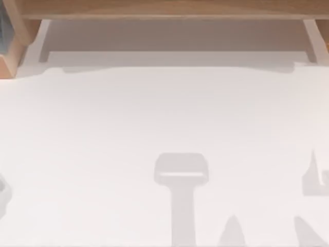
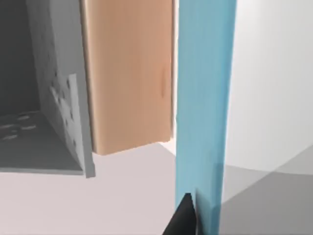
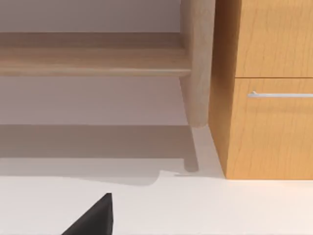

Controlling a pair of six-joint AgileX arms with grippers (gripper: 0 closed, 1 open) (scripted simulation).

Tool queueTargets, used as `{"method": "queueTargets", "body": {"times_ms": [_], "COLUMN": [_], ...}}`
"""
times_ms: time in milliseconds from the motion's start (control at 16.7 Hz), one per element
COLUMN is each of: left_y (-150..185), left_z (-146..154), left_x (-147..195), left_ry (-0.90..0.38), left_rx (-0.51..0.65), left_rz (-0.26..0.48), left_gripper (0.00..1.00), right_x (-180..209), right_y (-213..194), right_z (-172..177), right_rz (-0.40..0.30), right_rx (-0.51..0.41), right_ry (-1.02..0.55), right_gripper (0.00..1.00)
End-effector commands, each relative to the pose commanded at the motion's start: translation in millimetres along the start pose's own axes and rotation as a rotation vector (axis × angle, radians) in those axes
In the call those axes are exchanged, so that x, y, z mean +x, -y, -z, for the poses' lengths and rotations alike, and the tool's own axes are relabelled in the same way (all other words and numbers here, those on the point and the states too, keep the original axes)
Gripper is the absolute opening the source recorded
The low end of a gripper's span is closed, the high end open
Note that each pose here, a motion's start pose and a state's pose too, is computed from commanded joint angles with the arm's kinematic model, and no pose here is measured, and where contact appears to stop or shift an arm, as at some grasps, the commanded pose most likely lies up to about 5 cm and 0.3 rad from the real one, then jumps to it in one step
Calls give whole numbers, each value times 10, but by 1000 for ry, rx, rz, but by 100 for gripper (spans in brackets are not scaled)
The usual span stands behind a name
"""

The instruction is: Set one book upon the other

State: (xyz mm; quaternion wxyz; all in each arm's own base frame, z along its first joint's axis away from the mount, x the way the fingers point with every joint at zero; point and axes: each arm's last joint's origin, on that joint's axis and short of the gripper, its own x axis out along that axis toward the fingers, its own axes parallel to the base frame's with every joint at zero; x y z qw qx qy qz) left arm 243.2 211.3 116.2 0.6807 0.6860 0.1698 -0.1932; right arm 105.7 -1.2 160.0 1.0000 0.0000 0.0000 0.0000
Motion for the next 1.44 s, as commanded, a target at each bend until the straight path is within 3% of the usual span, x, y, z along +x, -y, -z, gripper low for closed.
{"method": "queueTargets", "body": {"times_ms": [300, 1080, 1440], "left_y": [1, 1, 1], "left_z": [-4, -4, -4], "left_x": [23, 23, 23], "left_ry": [2, 2, 2], "left_rx": [0, 0, 0], "left_rz": [1, 1, 1], "left_gripper": [0, 98, 100], "right_x": [0, 0, 0], "right_y": [0, 0, 0], "right_z": [0, 0, 0], "right_rz": [0, 0, 0], "right_rx": [0, 0, 0], "right_ry": [0, 0, 0], "right_gripper": [100, 100, 100]}}
